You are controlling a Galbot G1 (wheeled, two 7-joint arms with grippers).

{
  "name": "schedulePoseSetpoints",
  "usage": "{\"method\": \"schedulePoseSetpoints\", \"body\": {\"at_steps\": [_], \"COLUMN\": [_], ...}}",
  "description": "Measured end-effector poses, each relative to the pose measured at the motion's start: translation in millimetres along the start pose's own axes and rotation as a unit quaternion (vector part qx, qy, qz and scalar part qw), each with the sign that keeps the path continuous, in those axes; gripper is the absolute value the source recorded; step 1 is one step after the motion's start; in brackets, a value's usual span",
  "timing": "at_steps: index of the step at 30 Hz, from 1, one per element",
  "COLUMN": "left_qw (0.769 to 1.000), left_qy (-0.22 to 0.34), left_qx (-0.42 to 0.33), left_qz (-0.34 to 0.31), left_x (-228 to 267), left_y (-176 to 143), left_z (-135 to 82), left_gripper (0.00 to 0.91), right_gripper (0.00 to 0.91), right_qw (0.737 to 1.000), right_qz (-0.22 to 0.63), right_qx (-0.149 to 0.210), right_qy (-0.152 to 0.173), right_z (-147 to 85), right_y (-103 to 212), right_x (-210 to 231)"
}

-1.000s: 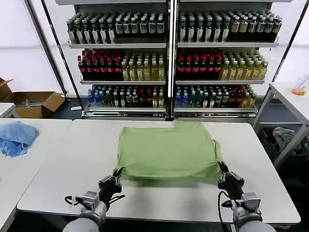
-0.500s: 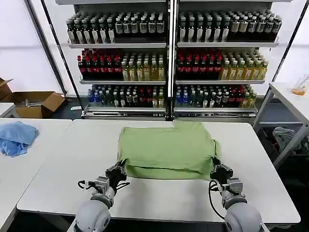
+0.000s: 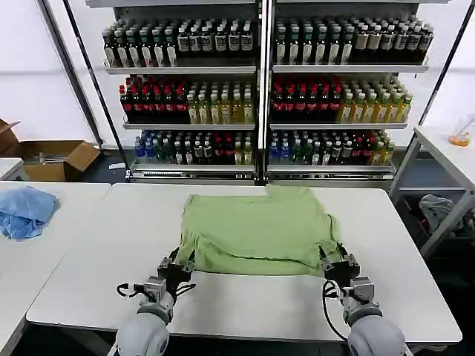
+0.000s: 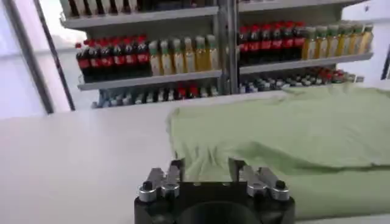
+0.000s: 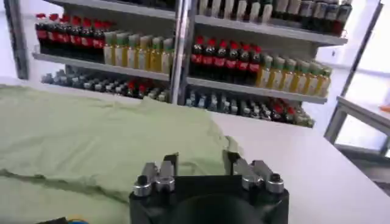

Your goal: Fold and organize the clothes.

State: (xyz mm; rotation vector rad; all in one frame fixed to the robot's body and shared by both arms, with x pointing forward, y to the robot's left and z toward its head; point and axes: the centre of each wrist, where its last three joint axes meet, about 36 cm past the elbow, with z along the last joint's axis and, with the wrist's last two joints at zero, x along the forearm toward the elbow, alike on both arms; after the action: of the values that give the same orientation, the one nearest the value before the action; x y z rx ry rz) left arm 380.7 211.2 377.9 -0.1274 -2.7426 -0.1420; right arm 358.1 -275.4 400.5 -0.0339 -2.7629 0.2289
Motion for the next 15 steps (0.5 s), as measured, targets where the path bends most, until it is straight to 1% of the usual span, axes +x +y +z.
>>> {"method": "schedulePoseSetpoints", "body": {"at_steps": [2,3,4,5,9,15], "left_qw": [1.000,1.000,1.000,1.000,1.000,1.000], "left_qy": [0.006,0.008,0.010,0.011,0.016,0.019], "left_qx": [0.000,0.000,0.000,0.001,0.001,0.004], "left_qz": [-0.002,-0.003,-0.004,-0.005,-0.006,-0.004], "left_x": [-1.2,-1.9,-3.0,-3.9,-5.5,-4.3], "left_y": [0.0,0.2,0.2,0.2,0.3,0.2], "left_z": [3.3,4.5,5.8,7.0,11.2,13.8], "left_gripper": [0.907,0.554,0.191,0.020,0.020,0.020], "right_gripper": [0.897,0.453,0.050,0.000,0.000,0.000], "right_qw": [1.000,1.000,1.000,1.000,0.999,0.998], "right_qz": [0.002,0.002,0.003,0.003,-0.001,-0.006], "right_qx": [-0.006,-0.009,-0.012,-0.014,-0.022,-0.029], "right_qy": [0.012,0.017,0.022,0.026,0.040,0.050], "right_z": [4.6,6.4,8.4,9.9,14.7,20.0], "right_y": [-1.1,-1.5,-2.0,-2.2,-1.5,-1.5], "right_x": [-1.3,-1.8,-2.5,-3.2,-5.2,-3.7]}}
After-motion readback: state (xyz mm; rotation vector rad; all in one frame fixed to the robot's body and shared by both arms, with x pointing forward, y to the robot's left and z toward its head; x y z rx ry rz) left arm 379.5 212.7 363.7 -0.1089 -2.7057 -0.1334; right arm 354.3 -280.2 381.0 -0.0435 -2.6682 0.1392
